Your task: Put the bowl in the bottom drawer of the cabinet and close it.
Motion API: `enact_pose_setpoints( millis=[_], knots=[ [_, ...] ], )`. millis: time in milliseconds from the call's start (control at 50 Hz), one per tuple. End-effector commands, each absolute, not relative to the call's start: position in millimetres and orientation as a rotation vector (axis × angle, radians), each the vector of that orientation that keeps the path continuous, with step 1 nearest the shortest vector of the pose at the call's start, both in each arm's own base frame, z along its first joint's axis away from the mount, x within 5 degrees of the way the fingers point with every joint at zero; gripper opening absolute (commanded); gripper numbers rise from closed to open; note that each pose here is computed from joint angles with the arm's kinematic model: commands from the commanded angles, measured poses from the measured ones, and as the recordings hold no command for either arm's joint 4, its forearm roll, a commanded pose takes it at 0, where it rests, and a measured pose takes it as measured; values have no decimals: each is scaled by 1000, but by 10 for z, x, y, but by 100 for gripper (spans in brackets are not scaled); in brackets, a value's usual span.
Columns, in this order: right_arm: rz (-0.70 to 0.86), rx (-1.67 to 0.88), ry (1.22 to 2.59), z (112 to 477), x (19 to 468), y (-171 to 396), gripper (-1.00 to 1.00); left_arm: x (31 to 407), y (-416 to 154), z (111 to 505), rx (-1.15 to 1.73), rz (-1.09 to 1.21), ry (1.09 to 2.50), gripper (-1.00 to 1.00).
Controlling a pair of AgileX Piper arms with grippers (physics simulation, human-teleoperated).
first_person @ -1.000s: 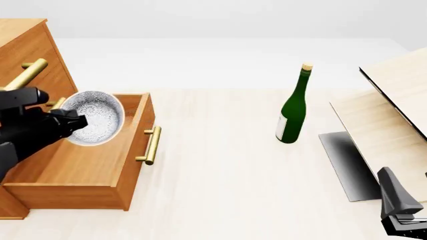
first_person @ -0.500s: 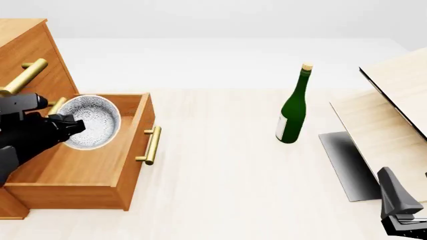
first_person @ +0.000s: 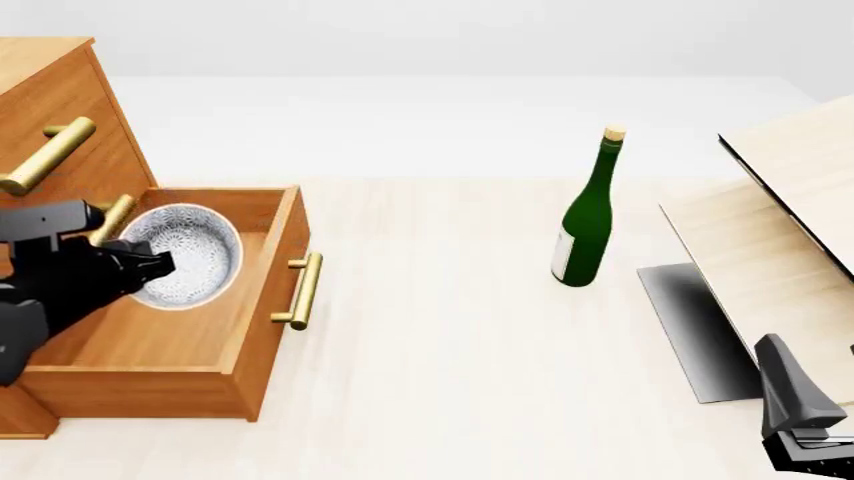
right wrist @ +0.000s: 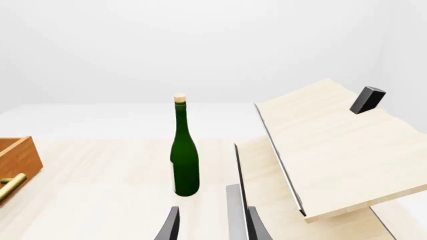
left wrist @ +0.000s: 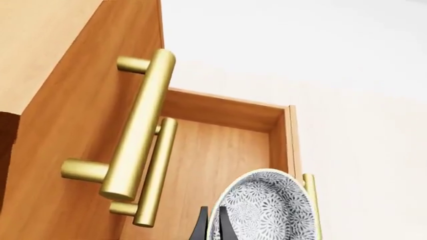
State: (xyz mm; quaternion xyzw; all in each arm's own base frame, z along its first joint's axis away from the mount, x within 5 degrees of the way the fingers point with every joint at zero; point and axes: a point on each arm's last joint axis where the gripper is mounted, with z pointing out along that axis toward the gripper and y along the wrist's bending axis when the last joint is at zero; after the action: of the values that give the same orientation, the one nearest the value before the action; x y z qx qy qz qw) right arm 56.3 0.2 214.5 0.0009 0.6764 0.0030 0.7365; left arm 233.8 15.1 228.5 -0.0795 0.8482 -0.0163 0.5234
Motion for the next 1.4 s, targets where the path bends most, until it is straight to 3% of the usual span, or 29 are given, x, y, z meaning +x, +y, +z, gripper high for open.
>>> enact_pose_setpoints(
  millis=[20,1400],
  knots=[
    [6,2,1486,2145,564,1,100,2345,181,2261,-231,-45,2026,-100],
    [6,2,1486,2145,564,1,100,2449,266,1916,-260,-17,2106,-100]
  ],
)
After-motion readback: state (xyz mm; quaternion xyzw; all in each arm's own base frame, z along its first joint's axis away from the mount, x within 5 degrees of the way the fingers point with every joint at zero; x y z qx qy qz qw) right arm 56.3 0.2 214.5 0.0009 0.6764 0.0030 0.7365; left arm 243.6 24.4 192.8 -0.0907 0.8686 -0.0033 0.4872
